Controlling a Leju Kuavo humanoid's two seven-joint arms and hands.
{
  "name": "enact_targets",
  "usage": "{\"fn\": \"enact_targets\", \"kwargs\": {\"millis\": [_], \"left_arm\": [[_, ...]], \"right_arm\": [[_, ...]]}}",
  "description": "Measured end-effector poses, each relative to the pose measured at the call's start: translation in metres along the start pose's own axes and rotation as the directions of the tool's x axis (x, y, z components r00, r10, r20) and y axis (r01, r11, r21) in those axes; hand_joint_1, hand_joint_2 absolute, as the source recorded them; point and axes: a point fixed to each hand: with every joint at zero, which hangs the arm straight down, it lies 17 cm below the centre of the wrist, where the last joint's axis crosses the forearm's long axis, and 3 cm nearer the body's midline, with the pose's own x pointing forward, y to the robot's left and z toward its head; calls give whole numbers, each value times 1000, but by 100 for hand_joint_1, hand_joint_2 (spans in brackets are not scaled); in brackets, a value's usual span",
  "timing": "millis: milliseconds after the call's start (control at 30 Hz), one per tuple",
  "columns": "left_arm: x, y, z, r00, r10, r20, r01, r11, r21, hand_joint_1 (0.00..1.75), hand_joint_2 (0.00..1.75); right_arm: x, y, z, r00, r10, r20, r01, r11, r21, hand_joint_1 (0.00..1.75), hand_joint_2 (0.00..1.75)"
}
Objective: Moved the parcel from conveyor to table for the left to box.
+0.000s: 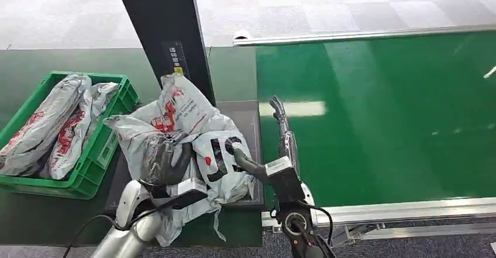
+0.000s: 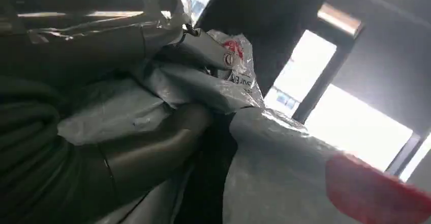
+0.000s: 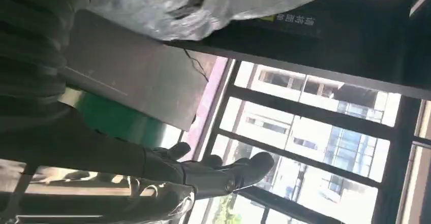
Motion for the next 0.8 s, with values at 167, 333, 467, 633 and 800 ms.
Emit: {"fn": "enact_targets", "kwargs": {"millis": [167,333,467,633,800], "left_arm": [[26,69,-15,995,-52,81,33,975,218,175,175],[45,127,-29,979,-162,125,103,918,384,175,175],[24,167,-37,969,-241,57,186,859,477,175,175],[-32,195,-55,953,-276,-127,302,814,496,175,175],[-150,209,-93,826,-453,-336,553,765,330,175,175]], "right_arm": [[-2,-2,4,1000,4,-4,-4,1000,-12,0,175],[-3,-3,7,1000,17,-5,-17,1000,-22,0,175],[-2,-3,8,1000,22,-3,-22,1000,-21,0,175],[0,-6,8,1000,29,3,-29,999,-36,0,175],[1,-6,7,1000,26,8,-26,999,-36,0,175]]}}
